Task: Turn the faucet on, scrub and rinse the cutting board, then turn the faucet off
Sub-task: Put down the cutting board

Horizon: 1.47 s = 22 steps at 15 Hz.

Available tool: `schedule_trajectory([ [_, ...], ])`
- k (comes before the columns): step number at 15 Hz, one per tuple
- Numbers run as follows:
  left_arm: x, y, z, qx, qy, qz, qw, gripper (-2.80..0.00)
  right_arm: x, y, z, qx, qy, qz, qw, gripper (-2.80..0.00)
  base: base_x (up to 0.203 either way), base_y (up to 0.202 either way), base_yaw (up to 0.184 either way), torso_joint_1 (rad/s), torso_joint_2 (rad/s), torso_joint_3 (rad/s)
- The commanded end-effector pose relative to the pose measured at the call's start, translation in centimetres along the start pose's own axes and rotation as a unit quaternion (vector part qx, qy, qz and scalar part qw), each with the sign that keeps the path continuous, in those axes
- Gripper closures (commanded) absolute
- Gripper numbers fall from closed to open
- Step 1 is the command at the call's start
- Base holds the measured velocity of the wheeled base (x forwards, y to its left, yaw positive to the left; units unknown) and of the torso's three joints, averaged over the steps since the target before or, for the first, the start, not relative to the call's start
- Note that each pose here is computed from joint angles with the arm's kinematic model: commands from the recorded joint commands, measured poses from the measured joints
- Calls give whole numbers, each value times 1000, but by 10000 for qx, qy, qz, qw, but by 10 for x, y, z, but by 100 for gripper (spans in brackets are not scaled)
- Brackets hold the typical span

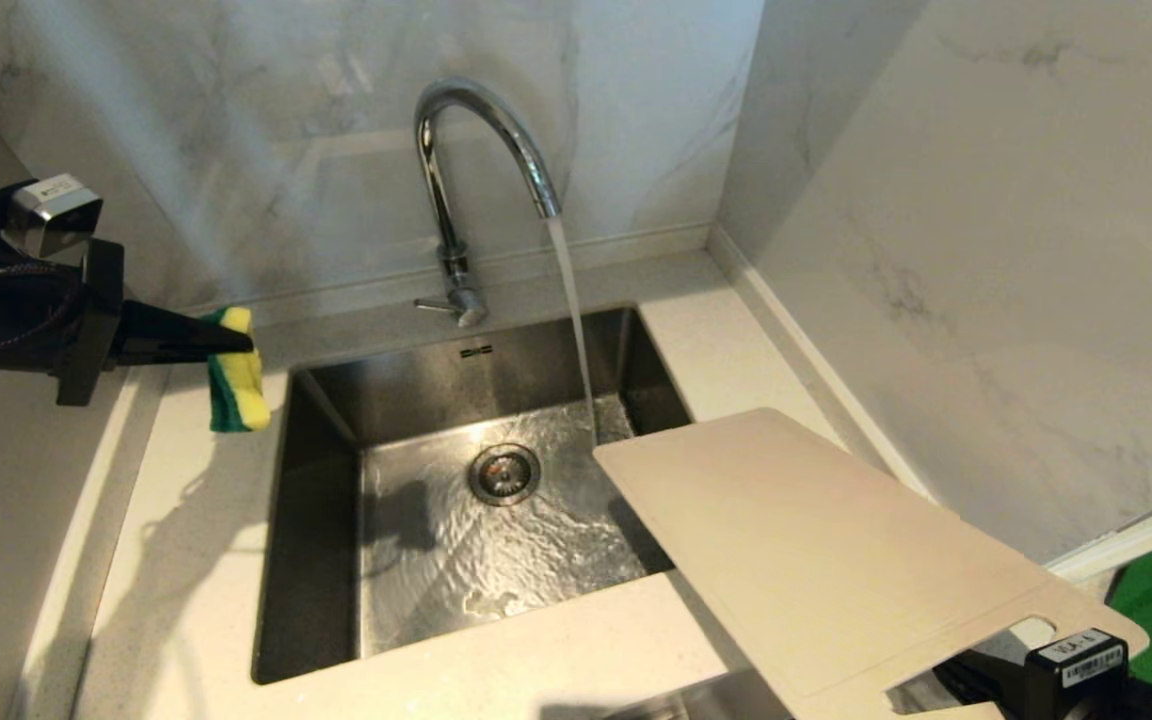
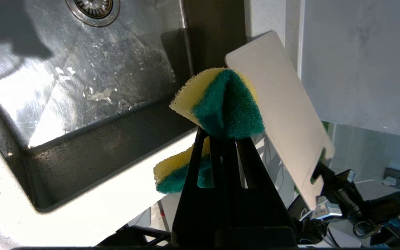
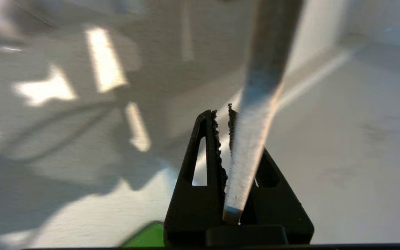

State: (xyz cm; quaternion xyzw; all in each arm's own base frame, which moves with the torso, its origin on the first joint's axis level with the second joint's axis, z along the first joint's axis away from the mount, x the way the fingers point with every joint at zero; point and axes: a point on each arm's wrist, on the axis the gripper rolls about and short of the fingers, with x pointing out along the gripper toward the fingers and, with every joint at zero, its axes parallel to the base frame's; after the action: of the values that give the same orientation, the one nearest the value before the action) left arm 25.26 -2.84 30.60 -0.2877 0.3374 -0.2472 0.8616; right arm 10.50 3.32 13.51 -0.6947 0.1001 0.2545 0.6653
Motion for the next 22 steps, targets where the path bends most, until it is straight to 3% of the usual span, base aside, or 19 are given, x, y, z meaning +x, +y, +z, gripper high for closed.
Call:
schedule_trajectory([
  [1, 0, 1, -1, -27, 44, -16, 10000, 0, 3, 5, 0, 57, -33, 334, 9994, 0, 0, 0, 0, 0, 0, 0],
  [7, 3, 2, -1, -38, 87, -34, 9999, 0, 27, 15, 4, 349, -463, 1270, 9902, 0, 0, 0, 0, 0, 0, 0],
  [10, 8, 2, -1, -52, 142, -44, 9999, 0, 45, 20, 8, 632, -942, 1865, 9759, 0, 0, 0, 0, 0, 0, 0],
  [14, 21, 2, 2, 27, 187, -176, 9997, 0, 60, 30, 10, 769, -1165, 2434, 9598, 0, 0, 0, 0, 0, 0, 0],
  [22, 31, -3, 2, 68, 294, -259, 9992, 0, 86, 37, 13, 1002, -1269, 3053, 9384, 0, 0, 0, 0, 0, 0, 0],
])
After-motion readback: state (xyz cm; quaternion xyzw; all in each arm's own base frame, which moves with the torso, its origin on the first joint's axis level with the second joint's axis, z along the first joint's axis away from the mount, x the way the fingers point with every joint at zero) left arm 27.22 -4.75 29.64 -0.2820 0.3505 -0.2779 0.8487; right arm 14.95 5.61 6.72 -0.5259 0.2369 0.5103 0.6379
